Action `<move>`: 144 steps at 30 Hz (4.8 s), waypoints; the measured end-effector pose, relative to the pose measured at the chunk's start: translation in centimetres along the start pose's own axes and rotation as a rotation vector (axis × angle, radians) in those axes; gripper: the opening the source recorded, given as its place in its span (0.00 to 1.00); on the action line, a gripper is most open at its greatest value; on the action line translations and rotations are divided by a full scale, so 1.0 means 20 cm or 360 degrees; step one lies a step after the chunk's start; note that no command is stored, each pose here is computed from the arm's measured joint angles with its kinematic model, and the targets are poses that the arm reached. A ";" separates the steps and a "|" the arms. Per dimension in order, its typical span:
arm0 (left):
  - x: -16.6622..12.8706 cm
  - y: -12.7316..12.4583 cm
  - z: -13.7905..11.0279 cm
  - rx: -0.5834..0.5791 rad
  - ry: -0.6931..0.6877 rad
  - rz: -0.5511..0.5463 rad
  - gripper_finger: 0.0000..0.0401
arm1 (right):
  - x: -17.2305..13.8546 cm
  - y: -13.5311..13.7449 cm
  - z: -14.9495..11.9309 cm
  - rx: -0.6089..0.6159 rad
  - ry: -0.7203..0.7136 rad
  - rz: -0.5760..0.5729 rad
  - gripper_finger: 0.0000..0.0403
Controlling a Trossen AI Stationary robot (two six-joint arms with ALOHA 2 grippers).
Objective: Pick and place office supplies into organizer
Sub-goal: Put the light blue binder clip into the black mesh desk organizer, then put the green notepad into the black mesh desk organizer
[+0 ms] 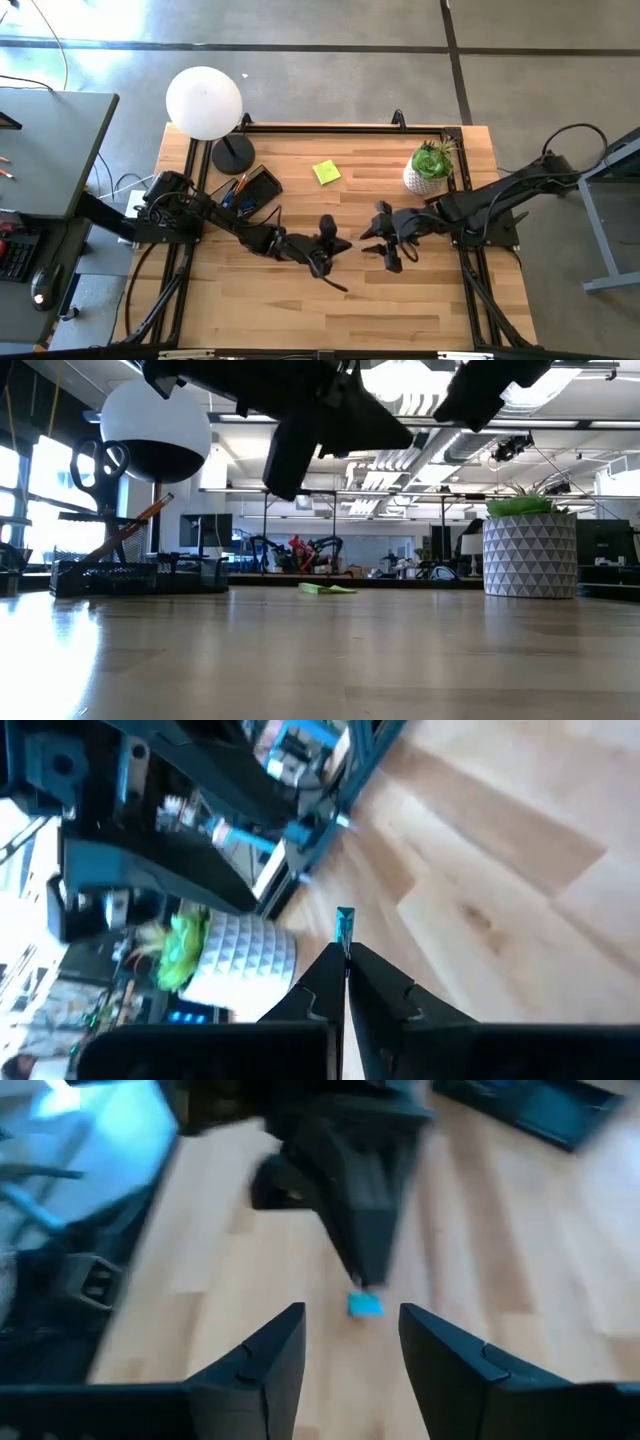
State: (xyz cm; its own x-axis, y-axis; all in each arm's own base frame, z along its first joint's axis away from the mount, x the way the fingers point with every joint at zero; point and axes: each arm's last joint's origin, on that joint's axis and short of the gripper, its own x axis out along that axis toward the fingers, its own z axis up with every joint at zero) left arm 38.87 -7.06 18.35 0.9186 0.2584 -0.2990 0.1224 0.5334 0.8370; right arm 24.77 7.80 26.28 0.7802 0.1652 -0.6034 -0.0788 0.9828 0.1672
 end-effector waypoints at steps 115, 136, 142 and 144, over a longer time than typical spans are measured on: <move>-0.60 0.31 0.00 -0.0915 0.1479 0.0435 0.13 | 0.45 -0.97 -0.05 -0.0185 0.0000 -0.0781 0.39; -0.55 0.31 0.16 -0.0806 0.1094 0.0136 0.01 | 0.49 -1.47 -0.15 0.0282 -0.0271 -0.0764 0.39; -0.58 0.32 0.19 -0.0844 0.1030 0.0090 0.01 | 0.59 -1.52 -0.17 0.0326 -0.0162 -0.0761 0.38; -0.58 0.33 0.19 -0.0862 0.1013 0.0066 0.00 | 0.59 -1.52 -0.14 0.0321 -0.0163 -0.0764 0.37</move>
State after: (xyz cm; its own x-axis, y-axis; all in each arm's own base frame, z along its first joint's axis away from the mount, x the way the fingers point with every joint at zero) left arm 30.44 -9.64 29.09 0.5110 0.6050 -0.6106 -0.2535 0.7848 0.5655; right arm 34.55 -19.93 11.92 0.7566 -0.3180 -0.5713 0.4150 0.9088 0.0437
